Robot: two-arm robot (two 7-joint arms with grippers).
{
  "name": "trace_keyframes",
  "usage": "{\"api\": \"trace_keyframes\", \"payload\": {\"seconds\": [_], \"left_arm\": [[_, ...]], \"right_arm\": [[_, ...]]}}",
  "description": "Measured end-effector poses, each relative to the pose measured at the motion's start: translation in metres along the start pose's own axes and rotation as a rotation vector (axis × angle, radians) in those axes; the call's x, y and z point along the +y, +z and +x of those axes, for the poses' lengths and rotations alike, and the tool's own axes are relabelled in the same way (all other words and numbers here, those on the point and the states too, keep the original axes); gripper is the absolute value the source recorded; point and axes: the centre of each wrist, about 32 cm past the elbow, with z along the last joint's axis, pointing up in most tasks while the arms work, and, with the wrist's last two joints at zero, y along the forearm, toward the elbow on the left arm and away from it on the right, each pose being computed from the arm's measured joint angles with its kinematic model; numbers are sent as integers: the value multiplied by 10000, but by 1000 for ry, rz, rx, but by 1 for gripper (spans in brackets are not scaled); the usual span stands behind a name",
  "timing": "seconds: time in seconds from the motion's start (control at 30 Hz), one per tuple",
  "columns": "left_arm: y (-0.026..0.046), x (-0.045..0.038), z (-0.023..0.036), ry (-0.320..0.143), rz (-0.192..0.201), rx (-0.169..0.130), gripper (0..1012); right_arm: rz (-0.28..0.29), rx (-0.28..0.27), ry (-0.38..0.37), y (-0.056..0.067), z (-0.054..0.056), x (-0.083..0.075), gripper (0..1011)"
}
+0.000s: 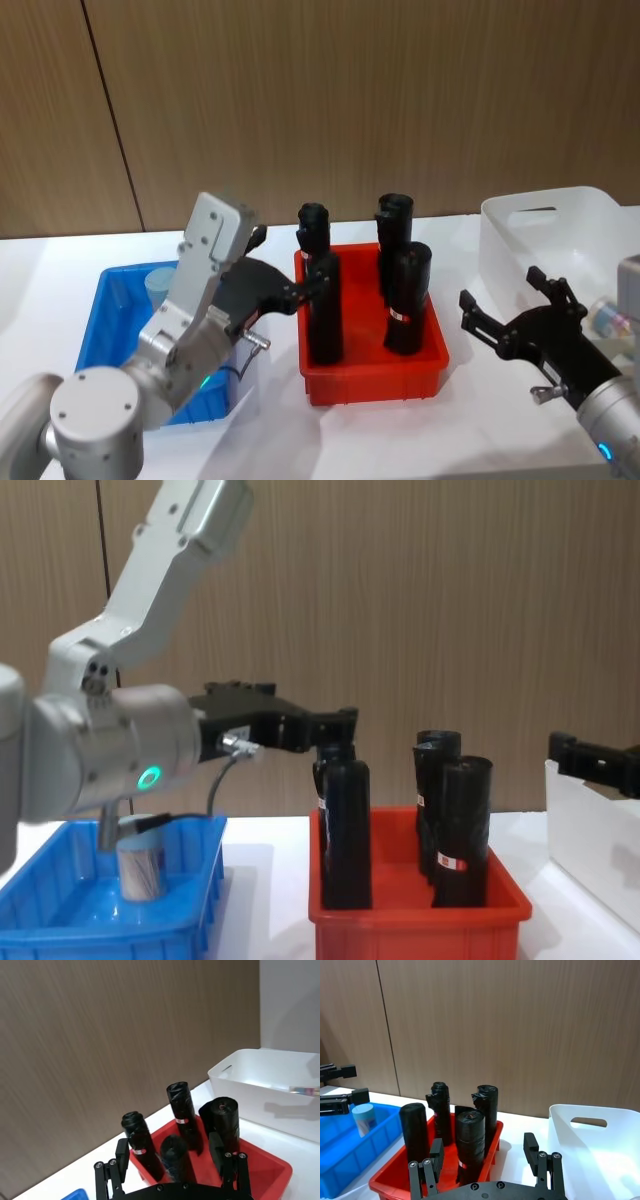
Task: Pick the cotton swabs from the blue box and place them into the white box.
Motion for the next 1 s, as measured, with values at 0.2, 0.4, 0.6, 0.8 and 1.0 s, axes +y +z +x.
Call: {"api": "trace_keyframes", "payload": {"seconds": [0.2,0.4,0.6,0.8,1.0], "left_arm": [[-104,151,-98,53,-31,-25,1004],[-193,292,-191,96,-58,-44,1004],[-224,353,-232,114,-73,-51,1004],[-229,364,-239,117,-76,-52,1004],[-229,364,-238,118,-76,-52,1004]], "right_arm": [[1,3,4,-1,-23,-15,1001],[2,3,4,1,-25,-15,1001],[2,3,4,1,-24,-15,1001],[2,3,4,1,-24,-15,1001],[1,3,4,1,-23,-15,1001]]}}
